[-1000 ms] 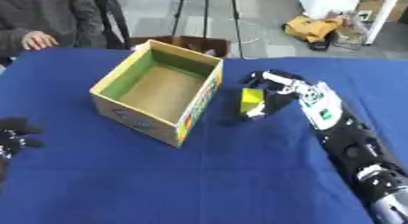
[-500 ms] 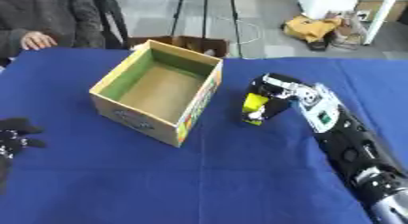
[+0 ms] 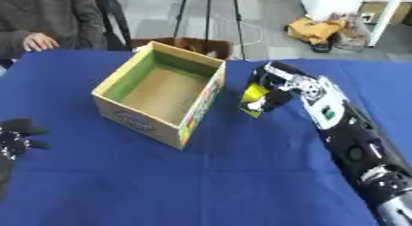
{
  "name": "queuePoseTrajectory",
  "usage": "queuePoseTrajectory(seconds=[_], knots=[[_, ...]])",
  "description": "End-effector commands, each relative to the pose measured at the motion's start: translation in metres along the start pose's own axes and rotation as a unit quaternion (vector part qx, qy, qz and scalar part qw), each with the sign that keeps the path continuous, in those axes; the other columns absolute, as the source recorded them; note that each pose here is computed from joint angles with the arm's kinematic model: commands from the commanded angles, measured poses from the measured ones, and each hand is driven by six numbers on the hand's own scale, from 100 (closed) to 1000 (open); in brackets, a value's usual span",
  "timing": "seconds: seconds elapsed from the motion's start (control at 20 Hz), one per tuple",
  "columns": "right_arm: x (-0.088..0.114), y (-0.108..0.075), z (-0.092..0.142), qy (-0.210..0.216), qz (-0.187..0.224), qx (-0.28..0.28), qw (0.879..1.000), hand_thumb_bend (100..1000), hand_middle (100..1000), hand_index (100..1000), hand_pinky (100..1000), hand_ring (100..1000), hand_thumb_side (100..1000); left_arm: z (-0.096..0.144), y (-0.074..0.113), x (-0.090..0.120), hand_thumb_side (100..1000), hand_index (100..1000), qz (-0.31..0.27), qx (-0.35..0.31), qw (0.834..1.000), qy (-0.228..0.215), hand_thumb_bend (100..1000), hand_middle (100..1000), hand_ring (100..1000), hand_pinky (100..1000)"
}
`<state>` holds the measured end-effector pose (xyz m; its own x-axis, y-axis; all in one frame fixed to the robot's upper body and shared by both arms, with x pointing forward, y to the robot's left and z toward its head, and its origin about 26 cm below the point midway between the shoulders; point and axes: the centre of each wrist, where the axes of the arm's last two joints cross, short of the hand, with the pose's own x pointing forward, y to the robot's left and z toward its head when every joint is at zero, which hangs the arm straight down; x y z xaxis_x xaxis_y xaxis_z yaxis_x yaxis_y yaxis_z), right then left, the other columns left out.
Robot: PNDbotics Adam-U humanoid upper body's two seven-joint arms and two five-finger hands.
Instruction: Pick up objects on the table and place them in the box.
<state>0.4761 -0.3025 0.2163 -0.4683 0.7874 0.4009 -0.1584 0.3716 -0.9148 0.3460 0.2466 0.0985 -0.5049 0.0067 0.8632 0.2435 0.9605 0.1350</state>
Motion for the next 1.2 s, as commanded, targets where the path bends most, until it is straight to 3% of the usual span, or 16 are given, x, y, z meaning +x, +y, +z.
queuePoseTrajectory(seconds=[0.05,0.4,0.7,0.75,0.8,0.85,0.95,1.05,1.2], knots=[[0.024,-0.032,-0.003,-0.037,0.022,-0.046,0.998,180,395,587,347,284,241,-0.004,0.003,0.007,890,722,-0.006,-0.004,1.0,-0.012,836,556,696,585],[0.06,-0.024,-0.025,-0.09,0.031,-0.04,0.995,171,403,590,352,286,250,-0.005,-0.001,0.007,888,722,0.0,-0.01,1.0,-0.015,840,555,696,585],[0.069,0.001,-0.04,-0.097,0.033,-0.002,0.995,174,411,592,353,291,245,-0.006,-0.004,0.007,889,721,0.006,-0.012,1.0,-0.016,843,554,695,585],[0.069,0.007,-0.042,-0.095,0.034,0.006,0.995,216,424,594,356,300,228,-0.006,-0.004,0.007,888,721,0.006,-0.013,1.0,-0.017,843,554,695,585],[0.068,0.012,-0.043,-0.093,0.037,0.014,0.995,199,444,602,365,321,271,-0.007,-0.005,0.007,888,721,0.007,-0.013,1.0,-0.017,844,554,695,585],[0.067,0.017,-0.045,-0.09,0.041,0.02,0.995,265,485,642,386,373,303,-0.007,-0.006,0.007,888,721,0.008,-0.013,1.0,-0.017,844,554,695,585],[0.065,0.025,-0.046,-0.085,0.053,0.031,0.995,303,531,694,414,414,336,-0.007,-0.006,0.007,888,721,0.01,-0.014,1.0,-0.018,845,553,695,584],[0.063,0.03,-0.046,-0.082,0.067,0.037,0.994,329,569,728,438,457,343,-0.007,-0.007,0.007,888,721,0.011,-0.014,1.0,-0.018,846,553,695,584],[0.062,0.036,-0.047,-0.082,0.089,0.043,0.992,383,672,772,485,605,355,-0.008,-0.007,0.007,888,721,0.011,-0.013,1.0,-0.018,848,553,695,584]])
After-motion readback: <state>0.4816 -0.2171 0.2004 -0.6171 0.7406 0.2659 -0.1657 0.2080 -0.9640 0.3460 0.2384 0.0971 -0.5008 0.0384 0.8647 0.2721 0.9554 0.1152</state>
